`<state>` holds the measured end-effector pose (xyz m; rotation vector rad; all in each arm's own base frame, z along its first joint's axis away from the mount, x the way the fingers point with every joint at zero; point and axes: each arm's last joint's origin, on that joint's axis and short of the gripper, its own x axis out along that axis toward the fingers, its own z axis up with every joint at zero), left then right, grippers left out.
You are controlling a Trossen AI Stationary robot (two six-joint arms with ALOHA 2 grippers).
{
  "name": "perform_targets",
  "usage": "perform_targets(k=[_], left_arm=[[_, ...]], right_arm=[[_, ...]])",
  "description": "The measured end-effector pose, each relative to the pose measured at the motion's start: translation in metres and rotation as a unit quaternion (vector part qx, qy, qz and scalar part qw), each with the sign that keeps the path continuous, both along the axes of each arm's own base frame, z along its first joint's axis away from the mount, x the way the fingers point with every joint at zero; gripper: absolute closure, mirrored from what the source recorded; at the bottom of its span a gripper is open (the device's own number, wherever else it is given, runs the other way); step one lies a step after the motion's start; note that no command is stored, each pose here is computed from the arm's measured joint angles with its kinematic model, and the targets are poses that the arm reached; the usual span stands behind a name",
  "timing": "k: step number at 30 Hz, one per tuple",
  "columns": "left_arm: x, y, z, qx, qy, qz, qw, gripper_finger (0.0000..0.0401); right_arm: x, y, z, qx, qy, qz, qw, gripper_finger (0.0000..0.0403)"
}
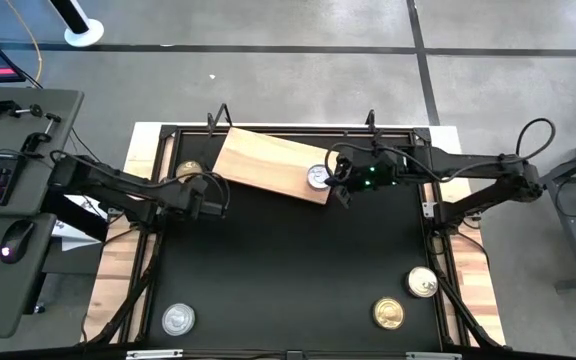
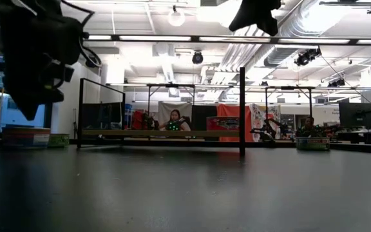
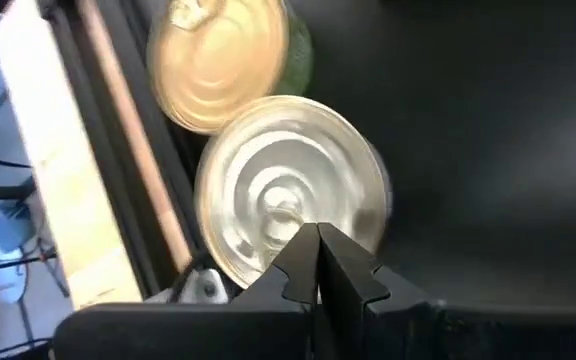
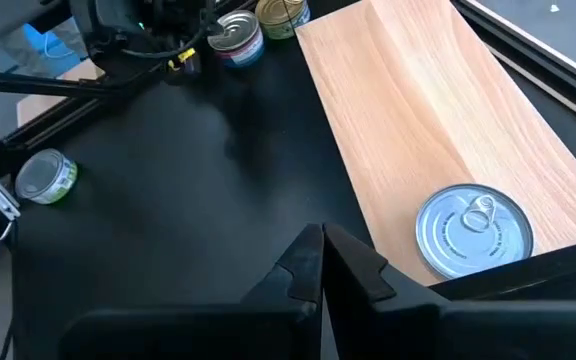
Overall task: Stack canned seafood by type on shelf
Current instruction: Put the left blue-pink tuna can on the shelf
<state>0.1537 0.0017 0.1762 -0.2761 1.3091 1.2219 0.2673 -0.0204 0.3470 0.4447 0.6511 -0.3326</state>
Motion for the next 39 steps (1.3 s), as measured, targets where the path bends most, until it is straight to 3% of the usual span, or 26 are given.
perform_targets(k=[7, 13, 20, 23, 27, 32, 39], left_arm=[[-0.011, 0.007, -0.02, 0.0, 0.02, 0.002, 1.0, 0.0401], [-0.012, 0.007, -0.025, -0.002, 0.001, 0.025, 1.0, 0.0401], [0.015, -0.013, -0.014, -0.052, -0.1, -0.027, 0.993, 0.0401], [0.032, -0.028, -0.009, -0.084, -0.17, -0.074, 0.979, 0.0401], [0.054, -0.048, -0.01, -0.108, -0.265, -0.143, 0.947, 0.0401], [0.085, -0.067, -0.029, -0.101, -0.323, -0.185, 0.923, 0.0401], [0.141, -0.083, -0.043, -0.094, -0.384, -0.287, 0.873, 0.0401]], right_arm=[[0.001, 0.0, -0.001, -0.007, 0.002, 0.004, 1.0, 0.0403], [0.001, 0.0, -0.001, -0.01, 0.003, 0.012, 1.0, 0.0403], [0.001, 0.0, -0.001, -0.01, 0.004, 0.017, 1.0, 0.0403], [0.001, 0.004, -0.001, -0.004, 0.006, 0.028, 1.0, 0.0403], [-0.003, 0.016, -0.007, 0.015, 0.04, 0.044, 0.998, 0.0403], [-0.012, 0.041, -0.014, 0.048, 0.095, 0.055, 0.993, 0.0403], [-0.021, 0.083, -0.036, 0.102, 0.206, 0.05, 0.972, 0.0403]])
